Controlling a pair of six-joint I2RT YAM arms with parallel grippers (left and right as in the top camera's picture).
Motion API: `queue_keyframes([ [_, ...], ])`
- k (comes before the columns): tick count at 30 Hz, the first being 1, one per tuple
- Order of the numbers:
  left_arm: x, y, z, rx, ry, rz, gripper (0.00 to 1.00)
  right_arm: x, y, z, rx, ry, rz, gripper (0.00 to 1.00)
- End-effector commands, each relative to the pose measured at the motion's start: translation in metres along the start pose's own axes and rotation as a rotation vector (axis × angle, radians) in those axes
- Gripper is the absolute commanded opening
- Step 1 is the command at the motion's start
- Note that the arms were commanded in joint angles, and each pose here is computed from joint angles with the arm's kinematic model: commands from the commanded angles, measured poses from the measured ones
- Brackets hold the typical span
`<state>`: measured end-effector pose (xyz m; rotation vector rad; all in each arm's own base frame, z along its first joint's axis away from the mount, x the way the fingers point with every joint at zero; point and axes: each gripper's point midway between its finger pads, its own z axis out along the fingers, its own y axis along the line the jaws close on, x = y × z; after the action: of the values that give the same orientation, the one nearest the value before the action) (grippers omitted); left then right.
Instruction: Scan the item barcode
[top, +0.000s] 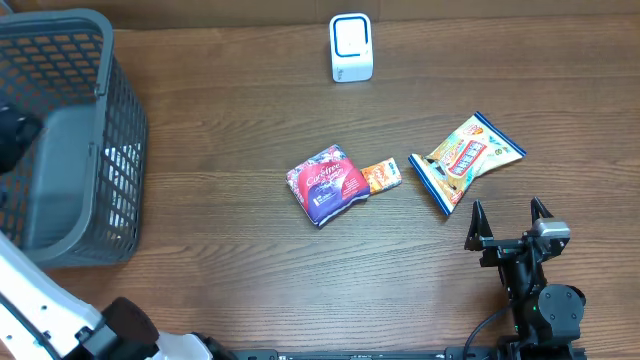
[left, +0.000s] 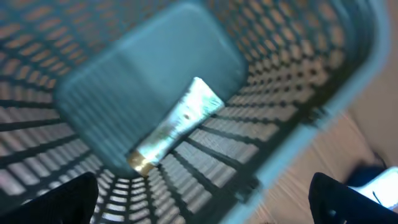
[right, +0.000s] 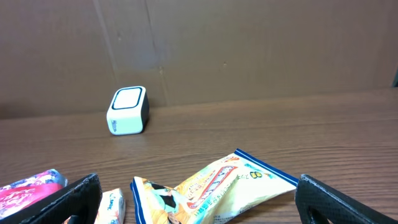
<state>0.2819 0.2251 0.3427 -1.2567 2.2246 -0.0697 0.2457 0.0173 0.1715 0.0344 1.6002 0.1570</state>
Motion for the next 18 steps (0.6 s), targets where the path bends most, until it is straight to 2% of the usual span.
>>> queue_keyframes([
  [1,-0.013,0.032,0.0,-0.043,-0.022,-0.128,1.0,0.002,-0.002,0.0,0.008,-0.004,0.0,1.0],
  [5,-0.021,0.049,0.002,-0.064,-0.035,-0.165,1.0,0.002,-0.002,0.0,0.008,-0.004,0.0,1.0],
  [10,-0.024,0.062,0.041,-0.109,0.05,-0.161,1.0,0.002,-0.002,0.0,0.008,-0.004,0.0,1.0],
  [18,-0.004,0.048,0.102,0.02,0.268,0.046,0.98,0.002,-0.002,0.0,0.008,-0.004,0.0,1.0],
])
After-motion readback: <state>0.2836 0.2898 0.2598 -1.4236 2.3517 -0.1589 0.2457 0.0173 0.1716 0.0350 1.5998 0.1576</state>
